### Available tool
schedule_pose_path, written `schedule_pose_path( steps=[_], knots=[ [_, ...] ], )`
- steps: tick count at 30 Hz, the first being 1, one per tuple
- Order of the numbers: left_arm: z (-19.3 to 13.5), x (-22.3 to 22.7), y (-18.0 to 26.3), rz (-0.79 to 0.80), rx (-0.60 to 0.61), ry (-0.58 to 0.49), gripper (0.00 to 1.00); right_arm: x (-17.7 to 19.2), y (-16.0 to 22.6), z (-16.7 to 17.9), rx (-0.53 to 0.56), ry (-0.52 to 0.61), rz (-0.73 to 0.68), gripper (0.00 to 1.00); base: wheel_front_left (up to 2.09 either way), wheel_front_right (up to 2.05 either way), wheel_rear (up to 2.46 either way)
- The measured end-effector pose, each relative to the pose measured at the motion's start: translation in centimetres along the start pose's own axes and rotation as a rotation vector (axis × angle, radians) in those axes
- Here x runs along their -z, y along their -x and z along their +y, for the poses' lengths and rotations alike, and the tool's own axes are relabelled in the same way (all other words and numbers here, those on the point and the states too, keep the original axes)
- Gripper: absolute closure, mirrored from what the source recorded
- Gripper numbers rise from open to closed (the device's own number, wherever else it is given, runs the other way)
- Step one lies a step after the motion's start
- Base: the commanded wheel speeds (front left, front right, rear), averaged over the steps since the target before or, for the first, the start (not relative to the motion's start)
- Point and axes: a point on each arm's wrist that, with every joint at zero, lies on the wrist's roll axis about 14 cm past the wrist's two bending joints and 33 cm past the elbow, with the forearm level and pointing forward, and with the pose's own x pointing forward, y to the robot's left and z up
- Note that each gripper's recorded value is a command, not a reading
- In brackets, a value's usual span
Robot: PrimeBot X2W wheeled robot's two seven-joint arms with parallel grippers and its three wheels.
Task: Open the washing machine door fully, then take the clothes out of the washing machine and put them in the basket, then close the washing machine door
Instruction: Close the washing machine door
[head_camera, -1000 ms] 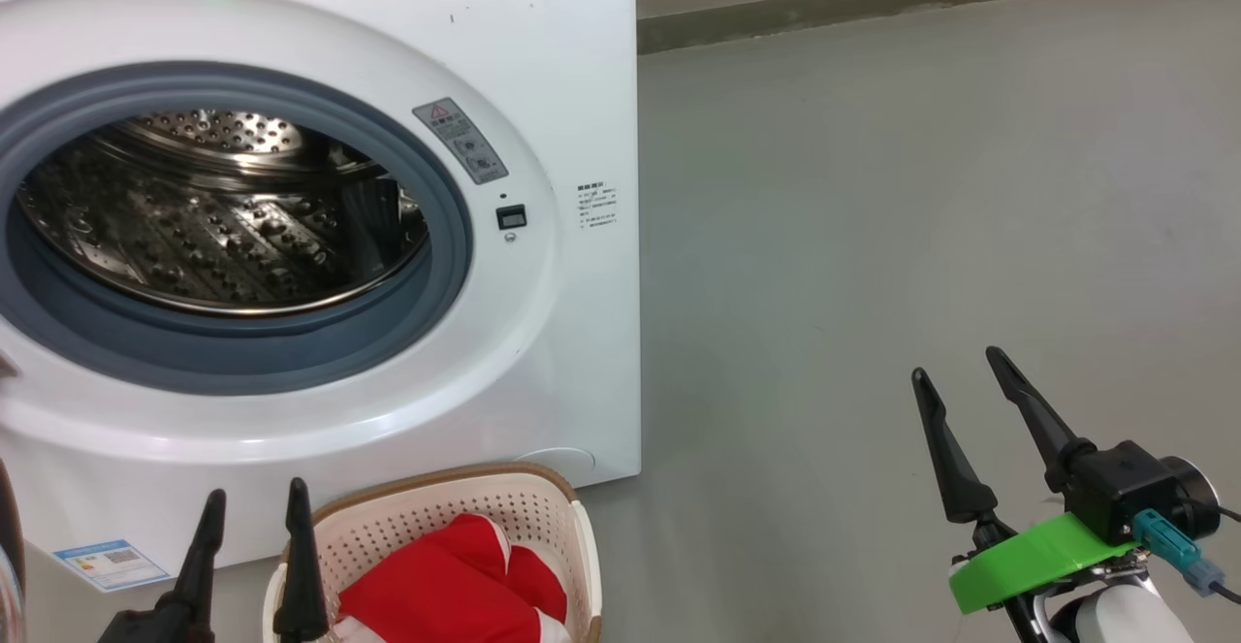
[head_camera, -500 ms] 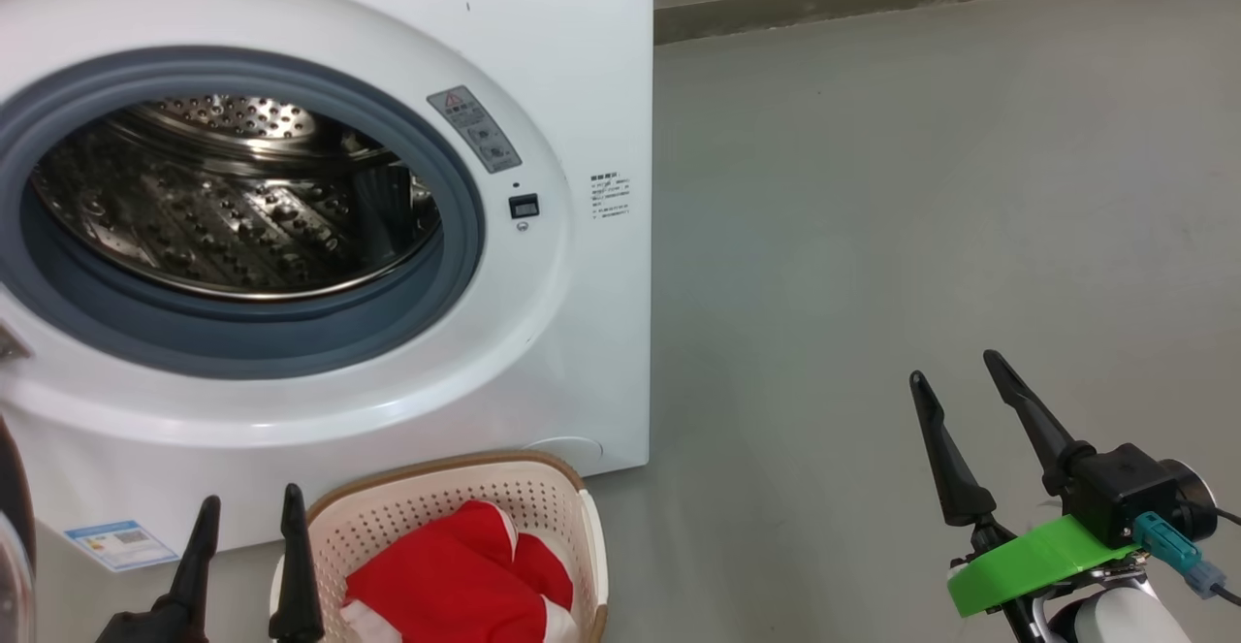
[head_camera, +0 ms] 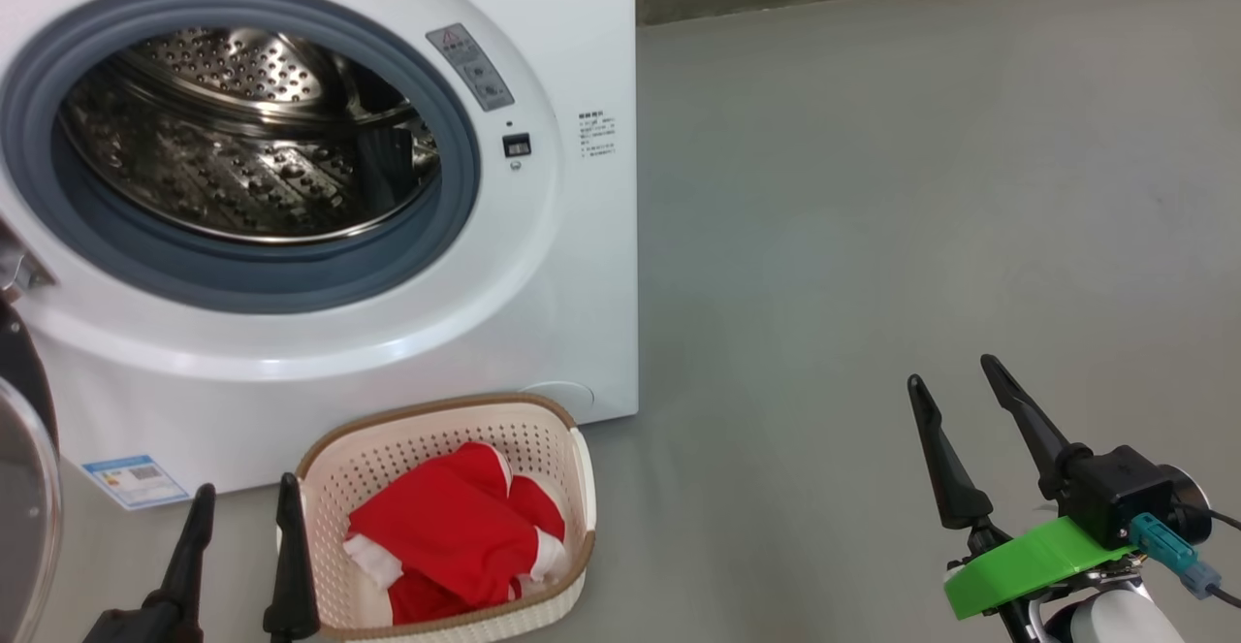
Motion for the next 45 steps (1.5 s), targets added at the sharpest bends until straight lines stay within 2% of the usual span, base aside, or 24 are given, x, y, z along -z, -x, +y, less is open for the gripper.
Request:
schedule_pose_path(
  steps=[9, 27, 34, 45],
  knots=[
    [-0.1, -0.6, 0.0, -0.022, 0.011, -0.003, 0.00, 0.0, 0.0, 0.0, 0.003, -0.006, -0.001, 0.00, -0.47, 0.47, 0.00],
    [1.2, -1.3, 0.6, -0.040, -0.044, -0.011, 0.00, 0.3, -0.8, 1.4, -0.036, -0.015, 0.004, 0.00, 0.00, 0.00, 0.00],
    [2.2, -2.8, 1.3, -0.073, -0.093, -0.021, 0.00, 0.5, -1.6, 3.3, -0.094, -0.020, 0.007, 0.00, 0.00, 0.00, 0.00],
    [5.7, -4.0, 4.3, -0.083, -0.221, -0.040, 0.00, 1.1, -2.8, 8.6, -0.248, -0.035, 0.022, 0.00, 0.00, 0.00, 0.00]
  ],
)
